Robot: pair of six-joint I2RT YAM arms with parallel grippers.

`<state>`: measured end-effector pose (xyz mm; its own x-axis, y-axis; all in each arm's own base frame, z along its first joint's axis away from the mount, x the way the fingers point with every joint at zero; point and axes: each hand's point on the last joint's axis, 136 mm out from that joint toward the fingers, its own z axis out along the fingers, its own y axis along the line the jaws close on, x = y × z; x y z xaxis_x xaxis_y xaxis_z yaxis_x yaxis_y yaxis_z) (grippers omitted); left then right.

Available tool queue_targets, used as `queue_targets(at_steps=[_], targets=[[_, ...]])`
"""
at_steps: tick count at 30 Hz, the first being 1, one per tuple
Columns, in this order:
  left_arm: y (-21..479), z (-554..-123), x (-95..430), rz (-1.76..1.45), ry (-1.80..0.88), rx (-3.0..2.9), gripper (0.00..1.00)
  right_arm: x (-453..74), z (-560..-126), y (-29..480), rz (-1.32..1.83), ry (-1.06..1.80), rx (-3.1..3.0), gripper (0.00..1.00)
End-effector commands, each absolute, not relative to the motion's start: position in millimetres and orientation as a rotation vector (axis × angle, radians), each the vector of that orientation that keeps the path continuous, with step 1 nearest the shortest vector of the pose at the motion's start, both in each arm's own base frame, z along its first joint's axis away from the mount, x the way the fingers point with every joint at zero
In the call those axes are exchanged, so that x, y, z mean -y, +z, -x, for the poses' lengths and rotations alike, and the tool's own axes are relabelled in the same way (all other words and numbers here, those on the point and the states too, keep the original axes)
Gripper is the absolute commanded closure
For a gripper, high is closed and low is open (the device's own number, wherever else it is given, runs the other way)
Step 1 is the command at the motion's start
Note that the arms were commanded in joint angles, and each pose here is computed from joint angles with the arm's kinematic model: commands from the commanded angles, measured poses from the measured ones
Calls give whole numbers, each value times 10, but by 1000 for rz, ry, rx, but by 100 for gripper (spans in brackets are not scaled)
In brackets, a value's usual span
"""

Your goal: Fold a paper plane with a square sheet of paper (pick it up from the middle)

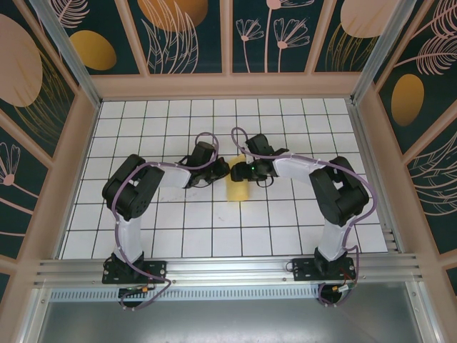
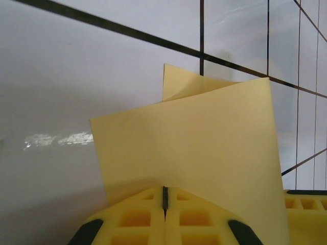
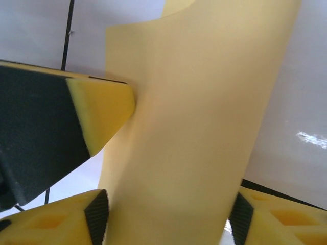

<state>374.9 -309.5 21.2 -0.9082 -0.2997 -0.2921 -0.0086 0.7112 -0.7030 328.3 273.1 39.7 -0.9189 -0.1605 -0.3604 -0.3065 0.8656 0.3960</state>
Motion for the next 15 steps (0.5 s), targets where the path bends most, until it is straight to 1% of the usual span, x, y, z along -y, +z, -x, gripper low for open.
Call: queue_targets(at_steps=[1,3,8,11,15], targets=[[305,-3801,3140,198,-1012,-2525,98,-2677,-3272,250,360,611,-2745,42],[432,-3855,3150,190,-1012,-2498,96,-2648,-3288,197,343,597,-2747,46],[697,-3951,3146,195,-999,-2443,93,-2588,-3328,117,263,580,-2728,52],[757,-3970,3093,211,-971,-2430,90,-2572,-3350,108,207,583,-2716,55],[821,-3995,2938,248,-897,-2405,84,-2544,-3369,135,149,605,-2686,55]])
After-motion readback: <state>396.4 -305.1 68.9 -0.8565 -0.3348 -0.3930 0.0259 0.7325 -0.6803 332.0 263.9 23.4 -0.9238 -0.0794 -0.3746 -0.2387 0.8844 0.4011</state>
